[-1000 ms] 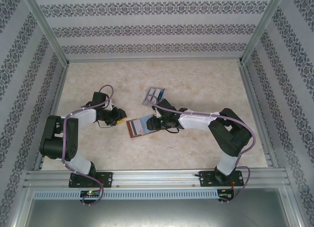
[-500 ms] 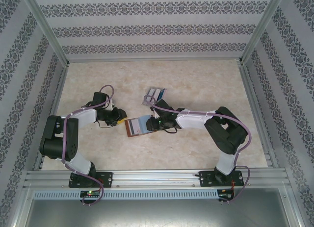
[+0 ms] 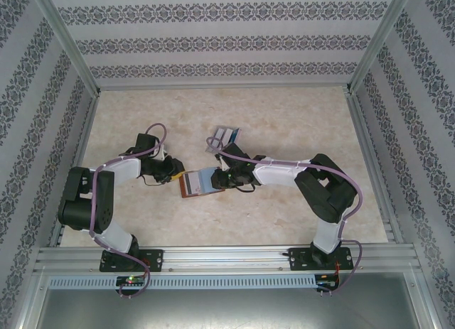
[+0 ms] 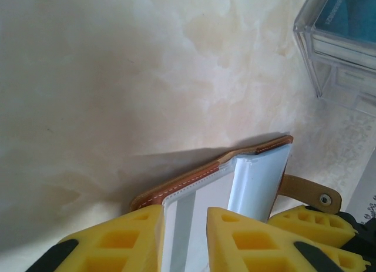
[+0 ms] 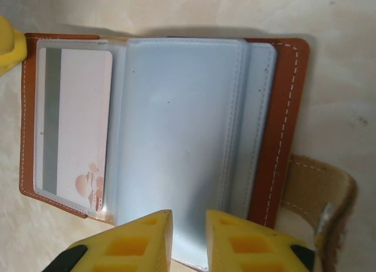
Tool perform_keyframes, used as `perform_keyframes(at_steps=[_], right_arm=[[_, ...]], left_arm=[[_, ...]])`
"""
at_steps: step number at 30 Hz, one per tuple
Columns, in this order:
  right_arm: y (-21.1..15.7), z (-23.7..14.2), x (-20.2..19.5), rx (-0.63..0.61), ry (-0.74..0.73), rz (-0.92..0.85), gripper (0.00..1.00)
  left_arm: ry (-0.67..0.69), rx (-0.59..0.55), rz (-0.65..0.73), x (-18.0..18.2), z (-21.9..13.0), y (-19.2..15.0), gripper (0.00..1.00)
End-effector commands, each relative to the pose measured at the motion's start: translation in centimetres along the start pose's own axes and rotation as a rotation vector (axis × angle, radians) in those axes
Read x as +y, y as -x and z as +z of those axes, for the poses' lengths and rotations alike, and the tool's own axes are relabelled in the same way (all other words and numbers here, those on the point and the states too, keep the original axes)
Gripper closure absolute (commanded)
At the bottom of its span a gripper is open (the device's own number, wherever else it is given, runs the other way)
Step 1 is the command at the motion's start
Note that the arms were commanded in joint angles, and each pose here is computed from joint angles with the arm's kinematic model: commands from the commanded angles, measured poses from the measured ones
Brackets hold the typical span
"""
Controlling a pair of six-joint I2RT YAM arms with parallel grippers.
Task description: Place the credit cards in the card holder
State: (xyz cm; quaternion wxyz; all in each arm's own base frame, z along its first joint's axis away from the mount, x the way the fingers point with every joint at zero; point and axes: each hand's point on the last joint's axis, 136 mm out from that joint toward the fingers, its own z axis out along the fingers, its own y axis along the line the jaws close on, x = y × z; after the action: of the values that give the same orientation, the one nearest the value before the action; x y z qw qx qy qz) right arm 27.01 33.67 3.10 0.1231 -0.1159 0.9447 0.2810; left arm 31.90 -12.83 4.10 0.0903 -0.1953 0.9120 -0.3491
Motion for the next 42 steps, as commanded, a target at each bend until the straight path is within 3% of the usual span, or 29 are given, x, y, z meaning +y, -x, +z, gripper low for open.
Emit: perform_keyframes(at_steps=[1, 10, 21, 42], right_arm=[[0.0, 0.5, 1.1, 0.013, 0.028, -0.026, 0.77], [-0.1, 0.0, 0.2, -0.002, -0.020, -0.012, 0.62], [-0.4, 0.2, -0.6, 0.004, -0.062, 0.000, 0.54], [-0.3, -0.1, -1.3, -0.005, -0.120, 0.002, 0.52]], left_arm=[[-0.004, 0.030, 0.020, 0.3, 0.8, -0.9, 0.76], [0.017, 0.036, 0.027, 0.5, 0.9, -1.1, 0.77], [0.106, 0.023, 0.046, 1.7, 0.0, -1.5, 0.75], [0.126, 0.054, 0.039, 2.2, 1.6, -2.2, 0.76]])
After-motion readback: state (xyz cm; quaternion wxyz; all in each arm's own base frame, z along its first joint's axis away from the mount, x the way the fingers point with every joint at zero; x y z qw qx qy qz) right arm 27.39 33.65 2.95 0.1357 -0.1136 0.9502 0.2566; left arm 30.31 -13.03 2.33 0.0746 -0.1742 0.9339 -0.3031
